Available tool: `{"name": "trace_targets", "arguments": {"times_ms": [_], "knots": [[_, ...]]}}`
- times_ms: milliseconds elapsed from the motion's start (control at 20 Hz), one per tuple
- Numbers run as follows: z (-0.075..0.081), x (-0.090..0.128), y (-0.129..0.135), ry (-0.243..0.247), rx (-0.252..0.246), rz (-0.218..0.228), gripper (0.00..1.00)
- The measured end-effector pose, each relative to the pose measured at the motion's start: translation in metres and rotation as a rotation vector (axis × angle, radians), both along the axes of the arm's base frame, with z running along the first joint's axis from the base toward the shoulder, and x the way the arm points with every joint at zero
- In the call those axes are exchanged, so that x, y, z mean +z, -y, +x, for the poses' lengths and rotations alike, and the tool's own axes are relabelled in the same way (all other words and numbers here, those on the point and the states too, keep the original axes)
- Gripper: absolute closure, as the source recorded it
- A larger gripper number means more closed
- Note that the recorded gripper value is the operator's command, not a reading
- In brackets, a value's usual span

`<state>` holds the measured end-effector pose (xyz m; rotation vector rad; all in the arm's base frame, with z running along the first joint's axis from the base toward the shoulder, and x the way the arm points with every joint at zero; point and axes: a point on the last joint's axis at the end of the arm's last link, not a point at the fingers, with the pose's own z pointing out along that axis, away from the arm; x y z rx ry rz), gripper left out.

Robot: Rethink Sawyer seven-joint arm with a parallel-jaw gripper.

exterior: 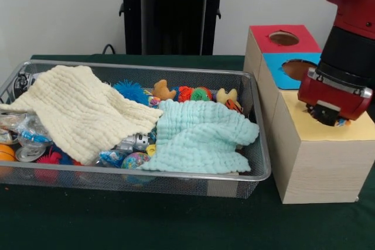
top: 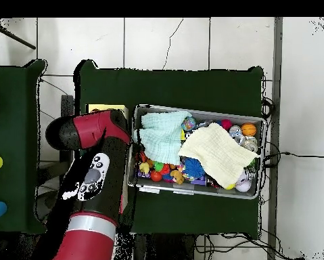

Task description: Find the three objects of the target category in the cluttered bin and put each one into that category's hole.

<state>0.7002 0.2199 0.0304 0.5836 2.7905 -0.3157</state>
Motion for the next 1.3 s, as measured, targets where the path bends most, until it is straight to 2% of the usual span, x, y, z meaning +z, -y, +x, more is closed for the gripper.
{"name": "trace_targets", "arguments": {"times_ms": [200,400,700,1300], "knots": [[-0.004,0.007,-0.004,0.005,0.033,-0.031,1.0],[-0.004,0.013,-0.002,-0.007,0.025,-0.034,1.0],[-0.002,0.018,0.004,-0.033,-0.002,-0.019,1.0],[0.0,0.014,0.007,-0.04,-0.013,-0.003,1.0]]}}
